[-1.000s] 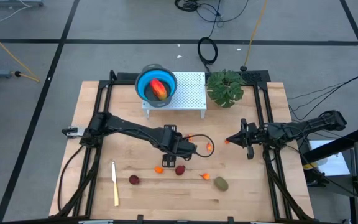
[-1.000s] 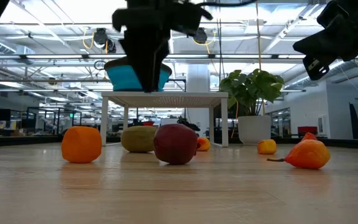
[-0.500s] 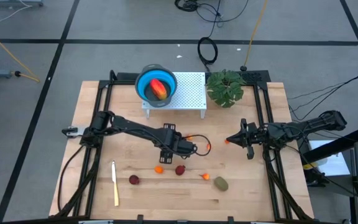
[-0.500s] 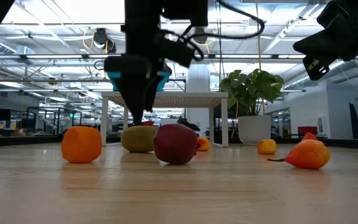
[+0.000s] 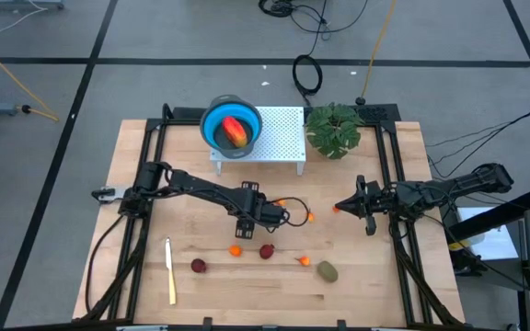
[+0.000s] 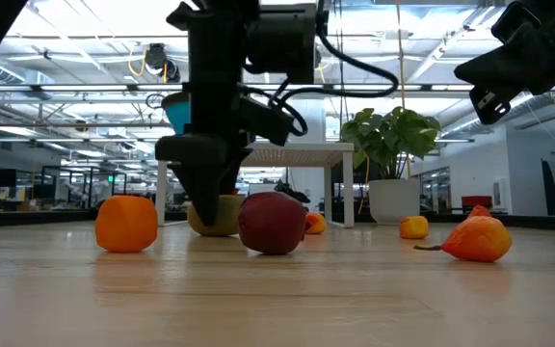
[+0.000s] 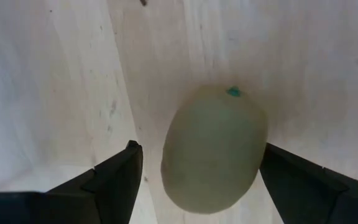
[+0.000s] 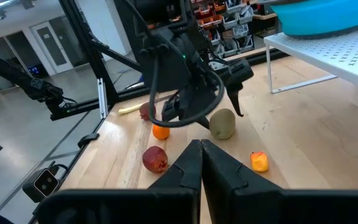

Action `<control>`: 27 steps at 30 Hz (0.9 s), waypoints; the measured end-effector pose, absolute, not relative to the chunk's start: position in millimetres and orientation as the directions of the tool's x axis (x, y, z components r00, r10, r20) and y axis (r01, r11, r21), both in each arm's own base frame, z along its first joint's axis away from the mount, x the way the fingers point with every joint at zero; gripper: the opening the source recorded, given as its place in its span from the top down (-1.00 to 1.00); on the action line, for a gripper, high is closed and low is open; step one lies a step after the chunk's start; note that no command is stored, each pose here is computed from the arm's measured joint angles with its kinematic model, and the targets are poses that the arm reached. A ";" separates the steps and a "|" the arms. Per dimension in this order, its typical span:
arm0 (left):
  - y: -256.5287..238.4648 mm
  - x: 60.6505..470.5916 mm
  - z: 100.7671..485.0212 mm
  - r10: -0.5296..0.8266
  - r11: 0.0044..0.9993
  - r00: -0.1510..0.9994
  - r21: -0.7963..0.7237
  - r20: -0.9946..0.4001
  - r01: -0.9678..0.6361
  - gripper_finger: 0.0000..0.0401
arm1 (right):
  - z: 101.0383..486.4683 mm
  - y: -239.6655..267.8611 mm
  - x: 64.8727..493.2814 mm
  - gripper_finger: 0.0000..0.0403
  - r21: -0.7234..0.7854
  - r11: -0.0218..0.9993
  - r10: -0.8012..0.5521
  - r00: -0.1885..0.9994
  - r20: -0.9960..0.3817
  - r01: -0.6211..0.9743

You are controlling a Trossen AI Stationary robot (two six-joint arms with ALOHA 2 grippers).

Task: Pick & Place Fruit
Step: Put the kiwi in the blue strainer bowl on the shelf

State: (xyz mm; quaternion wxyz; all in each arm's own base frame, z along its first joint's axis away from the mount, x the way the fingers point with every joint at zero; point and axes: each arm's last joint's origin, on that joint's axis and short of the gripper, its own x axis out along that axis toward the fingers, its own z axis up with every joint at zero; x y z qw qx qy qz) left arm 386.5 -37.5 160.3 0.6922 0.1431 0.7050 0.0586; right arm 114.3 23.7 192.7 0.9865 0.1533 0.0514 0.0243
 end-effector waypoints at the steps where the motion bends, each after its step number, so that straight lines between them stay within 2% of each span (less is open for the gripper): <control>1: -36.7 386.3 159.1 0.275 0.954 -0.002 0.272 -0.962 0.122 -0.53 | 192.7 23.7 114.3 1.00 0.305 0.952 0.063 0.994 -0.094 -0.031; 8: -35.0 386.5 157.3 0.261 0.957 0.002 0.259 -0.965 0.130 -0.47 | 192.8 23.7 114.3 1.00 0.310 0.950 0.061 0.994 -0.094 -0.029; 19: -37.8 388.4 157.6 0.225 0.968 0.023 0.227 -0.974 0.106 -0.02 | 192.8 23.6 114.3 1.00 0.316 0.948 0.061 0.994 -0.094 -0.028; 27: -44.5 384.2 169.1 0.191 0.976 0.028 0.193 -0.981 0.097 0.00 | 192.9 23.7 114.3 1.00 0.329 0.944 0.063 0.994 -0.093 -0.028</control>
